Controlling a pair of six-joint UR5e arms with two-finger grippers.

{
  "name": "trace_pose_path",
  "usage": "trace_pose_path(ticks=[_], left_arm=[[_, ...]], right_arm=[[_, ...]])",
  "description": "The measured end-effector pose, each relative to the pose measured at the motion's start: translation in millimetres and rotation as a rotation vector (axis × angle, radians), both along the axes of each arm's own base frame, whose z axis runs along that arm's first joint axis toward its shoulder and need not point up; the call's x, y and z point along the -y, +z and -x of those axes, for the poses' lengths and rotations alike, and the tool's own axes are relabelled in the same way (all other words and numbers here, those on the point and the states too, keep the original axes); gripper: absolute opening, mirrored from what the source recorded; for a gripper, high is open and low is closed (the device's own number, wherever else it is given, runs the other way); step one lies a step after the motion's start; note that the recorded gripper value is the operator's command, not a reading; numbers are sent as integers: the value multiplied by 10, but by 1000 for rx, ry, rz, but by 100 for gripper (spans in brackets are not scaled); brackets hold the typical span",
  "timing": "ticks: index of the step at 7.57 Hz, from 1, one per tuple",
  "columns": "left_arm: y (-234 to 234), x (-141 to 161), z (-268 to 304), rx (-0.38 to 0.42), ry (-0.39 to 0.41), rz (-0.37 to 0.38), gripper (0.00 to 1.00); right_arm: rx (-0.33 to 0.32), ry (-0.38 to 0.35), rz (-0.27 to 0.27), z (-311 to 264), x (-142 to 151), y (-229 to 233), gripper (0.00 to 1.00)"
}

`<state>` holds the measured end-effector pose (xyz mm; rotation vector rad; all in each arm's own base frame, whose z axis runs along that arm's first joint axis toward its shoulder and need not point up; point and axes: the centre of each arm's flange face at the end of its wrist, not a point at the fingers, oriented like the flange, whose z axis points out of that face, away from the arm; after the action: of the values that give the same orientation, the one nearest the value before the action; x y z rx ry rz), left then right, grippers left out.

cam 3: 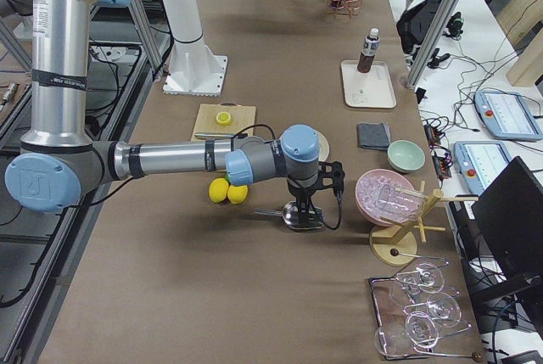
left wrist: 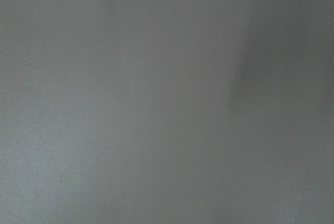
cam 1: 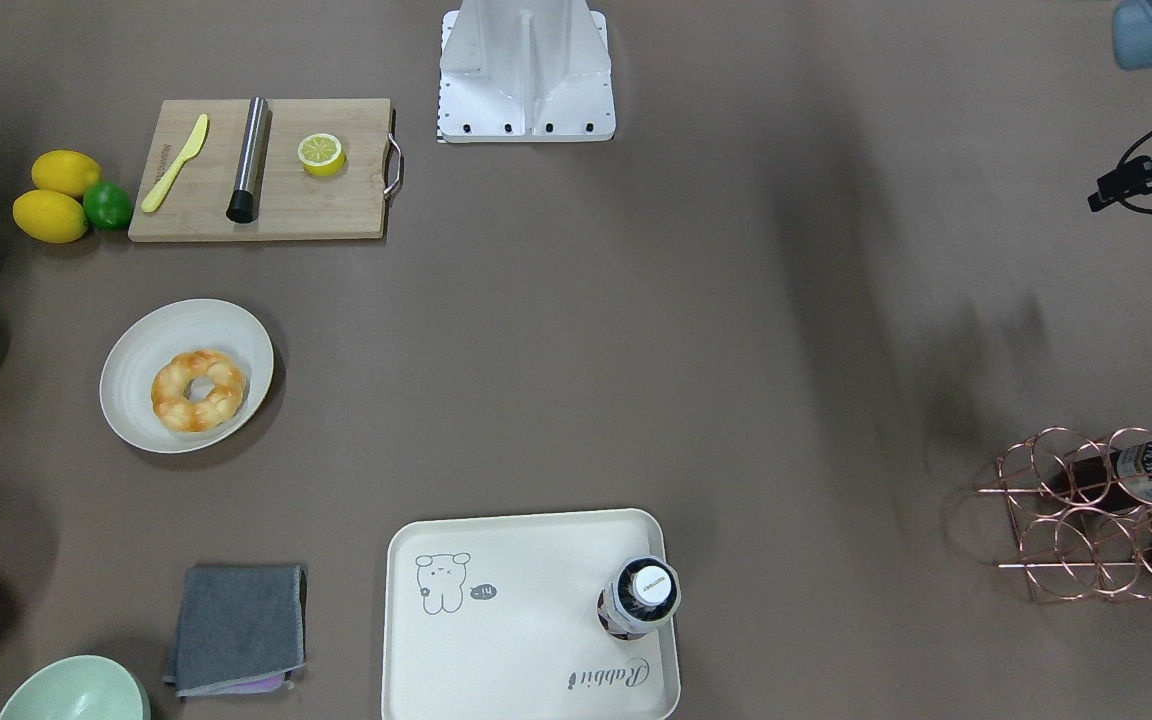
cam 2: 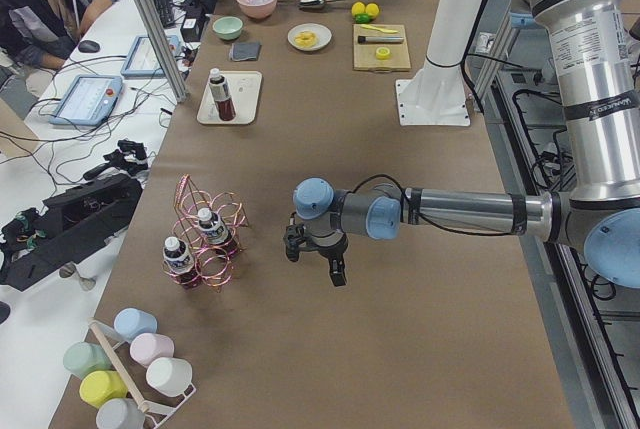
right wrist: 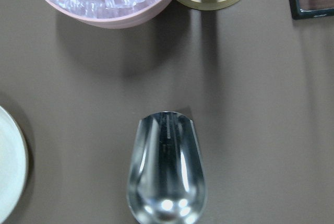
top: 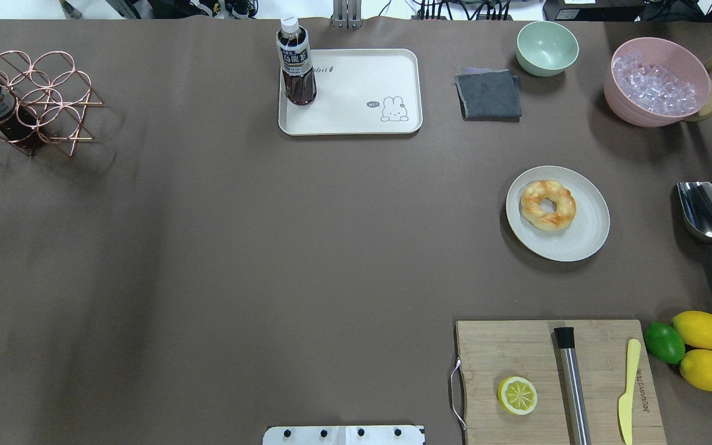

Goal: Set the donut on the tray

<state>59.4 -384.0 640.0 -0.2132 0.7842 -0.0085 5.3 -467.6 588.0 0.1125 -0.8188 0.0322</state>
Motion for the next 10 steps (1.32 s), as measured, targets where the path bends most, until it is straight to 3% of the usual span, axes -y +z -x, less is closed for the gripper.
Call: trace_pose_path(ticks=[2,6,8,10], left_arm=[[-12,3,-1,-1,0,-2,98],[-35,12,-4,-2,-1,-6,98],[-39,14,-5,-2,-1,-6,98],[-38,19,-6,-2,-1,-6,98]], right_arm=[[16,55,96,638,195,-305,100],[23,-5,44,1724,115,-445,100],[81,70,92,2092,51,-336,98],[110,126,121,2382,0,-286,90]])
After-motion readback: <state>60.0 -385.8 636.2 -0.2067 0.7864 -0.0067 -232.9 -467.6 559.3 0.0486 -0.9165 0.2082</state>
